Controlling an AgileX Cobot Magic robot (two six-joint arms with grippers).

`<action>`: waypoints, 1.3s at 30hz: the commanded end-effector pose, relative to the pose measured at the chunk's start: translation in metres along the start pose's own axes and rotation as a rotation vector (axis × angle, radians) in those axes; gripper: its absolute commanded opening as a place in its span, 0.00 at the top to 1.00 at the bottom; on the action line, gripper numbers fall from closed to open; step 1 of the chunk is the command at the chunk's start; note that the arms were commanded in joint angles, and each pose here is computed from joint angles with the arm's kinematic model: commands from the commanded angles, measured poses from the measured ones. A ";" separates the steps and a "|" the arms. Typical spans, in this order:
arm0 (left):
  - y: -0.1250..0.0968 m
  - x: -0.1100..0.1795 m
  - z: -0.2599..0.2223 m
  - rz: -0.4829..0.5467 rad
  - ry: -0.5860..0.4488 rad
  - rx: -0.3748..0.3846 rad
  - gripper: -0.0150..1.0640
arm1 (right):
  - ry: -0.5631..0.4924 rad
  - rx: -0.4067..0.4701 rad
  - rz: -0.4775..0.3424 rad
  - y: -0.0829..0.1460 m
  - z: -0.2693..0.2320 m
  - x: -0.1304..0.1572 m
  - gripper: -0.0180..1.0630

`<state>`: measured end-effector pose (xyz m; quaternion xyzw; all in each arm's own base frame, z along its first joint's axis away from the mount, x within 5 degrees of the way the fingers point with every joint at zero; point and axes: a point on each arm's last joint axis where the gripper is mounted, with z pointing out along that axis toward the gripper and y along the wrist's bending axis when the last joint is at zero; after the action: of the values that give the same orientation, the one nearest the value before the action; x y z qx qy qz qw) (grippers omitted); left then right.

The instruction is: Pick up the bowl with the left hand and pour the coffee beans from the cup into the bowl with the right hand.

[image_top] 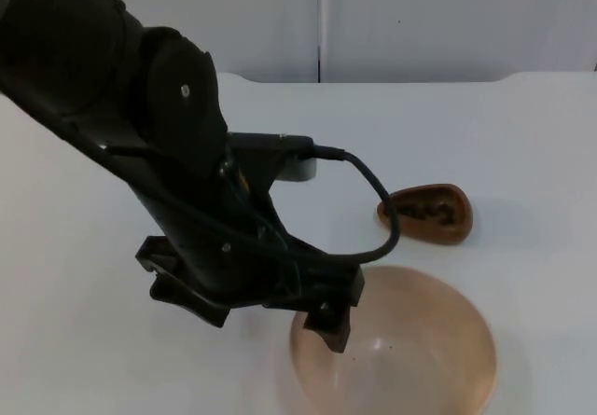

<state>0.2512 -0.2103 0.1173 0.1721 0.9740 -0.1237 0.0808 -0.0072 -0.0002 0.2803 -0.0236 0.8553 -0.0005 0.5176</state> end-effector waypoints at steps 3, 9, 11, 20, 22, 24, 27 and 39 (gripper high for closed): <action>-0.001 -0.003 0.000 0.005 -0.019 0.009 0.06 | -0.007 0.002 -0.005 0.000 0.000 0.000 0.01; -0.001 -0.004 0.000 0.026 -0.030 0.011 0.09 | -0.007 0.002 -0.005 0.000 0.000 0.000 0.01; -0.002 -0.004 0.000 0.030 -0.030 0.015 0.09 | -0.007 0.002 -0.005 0.000 0.000 0.000 0.01; 0.006 -0.009 -0.003 -0.005 -0.034 0.102 0.09 | -0.007 0.002 -0.005 0.000 0.000 0.000 0.01; 0.006 -0.009 -0.003 0.000 -0.034 0.099 0.09 | -0.007 0.002 -0.005 0.000 0.000 0.000 0.01; 0.007 -0.009 -0.003 0.006 -0.033 0.096 0.09 | -0.007 0.002 -0.005 0.000 0.000 0.000 0.01; 0.007 -0.009 -0.003 0.008 -0.033 0.095 0.09 | -0.007 0.002 -0.005 0.000 0.000 0.000 0.01; 0.010 -0.006 0.010 -0.003 -0.002 0.084 0.16 | -0.007 0.002 -0.005 0.000 0.000 0.000 0.01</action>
<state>0.2599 -0.2054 0.1062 0.1791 0.9680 -0.1610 0.0707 -0.0072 -0.0002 0.2803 -0.0236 0.8553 -0.0005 0.5176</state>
